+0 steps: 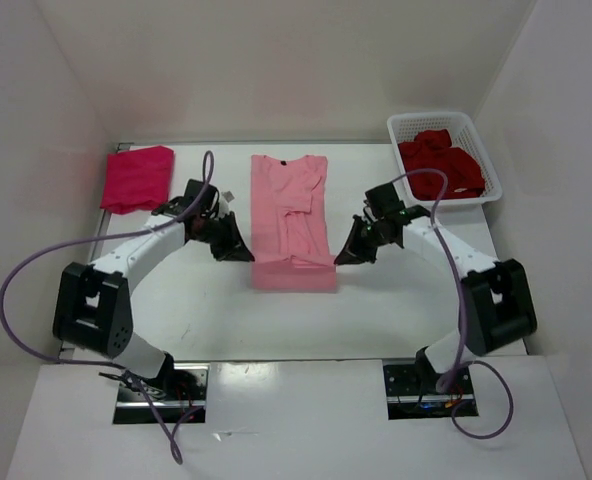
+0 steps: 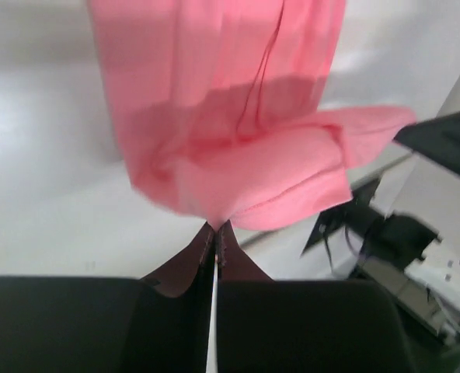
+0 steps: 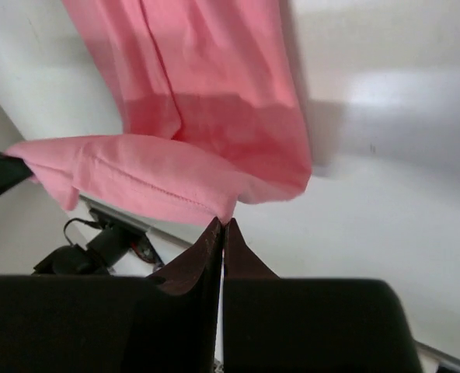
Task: Fold and stack the t-shirts
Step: Fold the folded rectangular tshirt in 1/3 of the way
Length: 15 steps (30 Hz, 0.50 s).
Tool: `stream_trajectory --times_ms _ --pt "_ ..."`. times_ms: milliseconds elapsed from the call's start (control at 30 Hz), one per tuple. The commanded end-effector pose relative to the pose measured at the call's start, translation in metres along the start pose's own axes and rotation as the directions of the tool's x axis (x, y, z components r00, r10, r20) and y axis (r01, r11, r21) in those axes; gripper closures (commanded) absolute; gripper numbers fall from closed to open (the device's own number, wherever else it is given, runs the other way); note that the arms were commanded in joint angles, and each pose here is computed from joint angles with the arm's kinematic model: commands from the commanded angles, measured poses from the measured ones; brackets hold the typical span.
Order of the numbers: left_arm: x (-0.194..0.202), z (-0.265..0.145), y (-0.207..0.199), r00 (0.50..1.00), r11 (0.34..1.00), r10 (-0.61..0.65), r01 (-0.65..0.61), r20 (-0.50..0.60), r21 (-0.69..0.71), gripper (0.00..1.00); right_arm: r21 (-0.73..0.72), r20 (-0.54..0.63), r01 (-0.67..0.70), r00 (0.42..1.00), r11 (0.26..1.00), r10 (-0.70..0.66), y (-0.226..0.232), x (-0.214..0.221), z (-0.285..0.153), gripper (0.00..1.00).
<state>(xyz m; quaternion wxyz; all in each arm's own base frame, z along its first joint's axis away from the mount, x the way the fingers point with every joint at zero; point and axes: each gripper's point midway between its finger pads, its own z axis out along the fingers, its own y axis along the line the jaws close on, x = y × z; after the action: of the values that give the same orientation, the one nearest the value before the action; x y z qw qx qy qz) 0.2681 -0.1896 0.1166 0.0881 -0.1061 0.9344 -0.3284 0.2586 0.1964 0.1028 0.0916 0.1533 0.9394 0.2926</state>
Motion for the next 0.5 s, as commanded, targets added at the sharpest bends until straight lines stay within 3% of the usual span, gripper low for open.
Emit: stream_trajectory --times_ms 0,167,300,467 --pt "-0.049 0.011 0.0 0.993 0.997 0.054 -0.049 0.1 -0.052 1.0 0.015 0.049 0.113 0.992 0.993 -0.113 0.015 -0.048 0.014 1.0" --pt "-0.111 0.026 0.003 0.98 0.993 0.071 -0.052 0.189 -0.104 1.0 0.021 0.15 0.163 0.975 0.986 -0.164 0.041 -0.12 0.025 1.0" --pt "-0.152 0.047 0.01 0.975 0.991 0.064 -0.037 0.212 -0.131 1.0 0.032 0.144 0.169 0.974 0.985 -0.172 0.043 -0.154 0.057 1.0" --pt "-0.173 0.065 0.035 0.972 0.987 0.03 0.008 0.232 -0.16 1.0 0.049 0.138 0.184 0.972 0.982 -0.189 0.044 -0.18 0.089 1.0"
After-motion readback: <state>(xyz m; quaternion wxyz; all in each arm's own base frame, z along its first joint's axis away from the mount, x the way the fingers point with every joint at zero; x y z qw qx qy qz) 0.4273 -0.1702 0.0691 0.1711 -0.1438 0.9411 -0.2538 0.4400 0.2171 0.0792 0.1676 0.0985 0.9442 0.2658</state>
